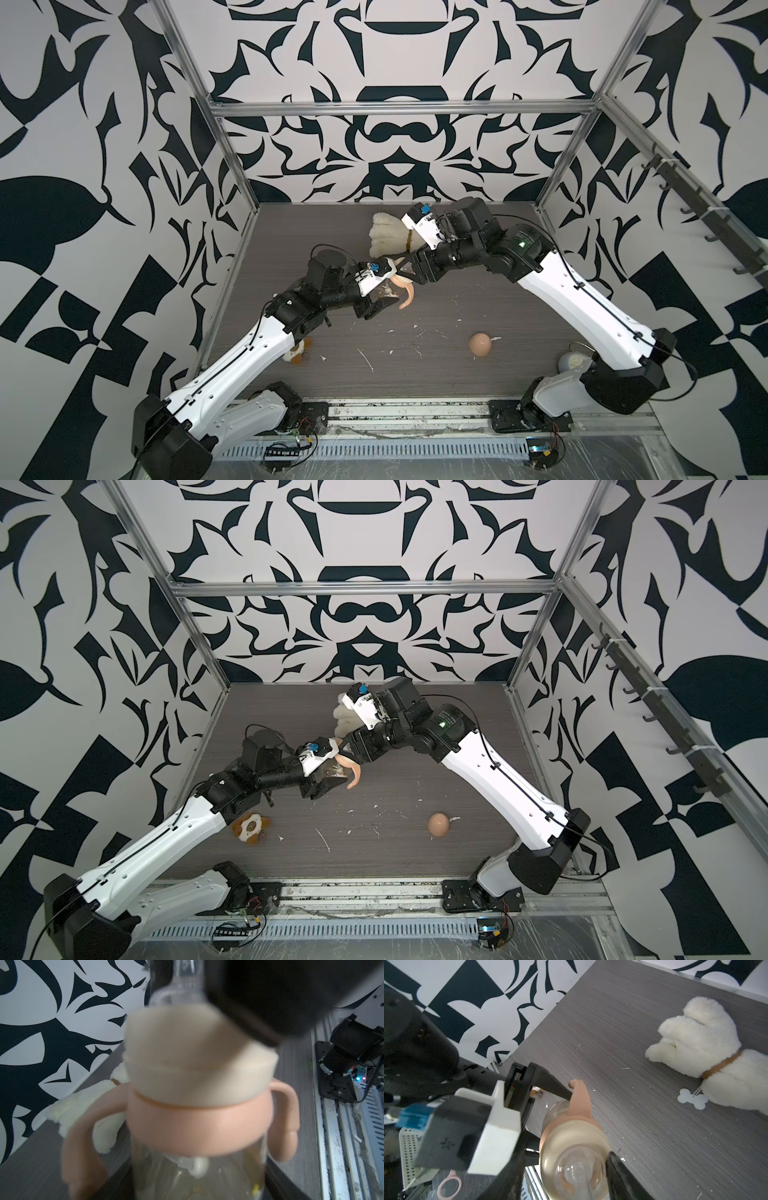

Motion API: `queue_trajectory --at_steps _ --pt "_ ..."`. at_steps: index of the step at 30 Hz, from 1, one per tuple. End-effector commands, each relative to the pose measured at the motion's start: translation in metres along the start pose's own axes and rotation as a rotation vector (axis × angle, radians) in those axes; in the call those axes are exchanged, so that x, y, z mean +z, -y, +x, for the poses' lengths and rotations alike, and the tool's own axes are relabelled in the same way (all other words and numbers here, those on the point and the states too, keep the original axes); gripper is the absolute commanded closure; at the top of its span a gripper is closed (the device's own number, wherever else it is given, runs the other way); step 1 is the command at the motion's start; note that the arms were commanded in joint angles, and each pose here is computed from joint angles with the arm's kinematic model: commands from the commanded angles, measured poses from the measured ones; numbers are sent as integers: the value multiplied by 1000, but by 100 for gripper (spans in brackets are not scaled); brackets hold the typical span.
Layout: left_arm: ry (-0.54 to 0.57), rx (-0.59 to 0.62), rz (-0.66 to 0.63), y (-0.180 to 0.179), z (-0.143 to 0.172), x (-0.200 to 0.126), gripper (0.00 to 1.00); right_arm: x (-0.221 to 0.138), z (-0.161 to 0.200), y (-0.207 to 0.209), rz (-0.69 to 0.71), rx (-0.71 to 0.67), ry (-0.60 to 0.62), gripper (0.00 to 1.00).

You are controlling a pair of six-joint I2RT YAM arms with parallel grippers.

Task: Assemble the baby bottles
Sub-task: Screw the nipple onto the baby bottle.

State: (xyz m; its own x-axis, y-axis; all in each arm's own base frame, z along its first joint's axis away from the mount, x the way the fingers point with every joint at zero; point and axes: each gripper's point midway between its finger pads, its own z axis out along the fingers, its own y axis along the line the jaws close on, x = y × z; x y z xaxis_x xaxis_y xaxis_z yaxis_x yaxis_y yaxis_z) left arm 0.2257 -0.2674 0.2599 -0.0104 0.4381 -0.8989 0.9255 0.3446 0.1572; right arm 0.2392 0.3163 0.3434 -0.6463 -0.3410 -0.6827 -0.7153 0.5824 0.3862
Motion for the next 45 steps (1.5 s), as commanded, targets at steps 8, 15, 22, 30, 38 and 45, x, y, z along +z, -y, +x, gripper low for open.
queue_trajectory --at_steps 8,15,22,30,38,45 --pt "134 30 107 21 -35 -14 100 -50 26 -14 20 -387 -88 21" --pt "121 39 147 29 -35 -19 100 -53 24 -35 -104 -580 -66 18" --pt "124 42 168 33 -37 -23 100 -39 21 -25 -90 -666 -151 19" --pt "124 48 167 34 -38 -27 100 -29 18 -34 -164 -675 -172 22" --pt "126 52 158 33 -40 -28 100 -28 18 -41 -212 -666 -173 43" --pt "121 61 134 28 -40 -27 100 -26 18 -44 -232 -581 -197 69"
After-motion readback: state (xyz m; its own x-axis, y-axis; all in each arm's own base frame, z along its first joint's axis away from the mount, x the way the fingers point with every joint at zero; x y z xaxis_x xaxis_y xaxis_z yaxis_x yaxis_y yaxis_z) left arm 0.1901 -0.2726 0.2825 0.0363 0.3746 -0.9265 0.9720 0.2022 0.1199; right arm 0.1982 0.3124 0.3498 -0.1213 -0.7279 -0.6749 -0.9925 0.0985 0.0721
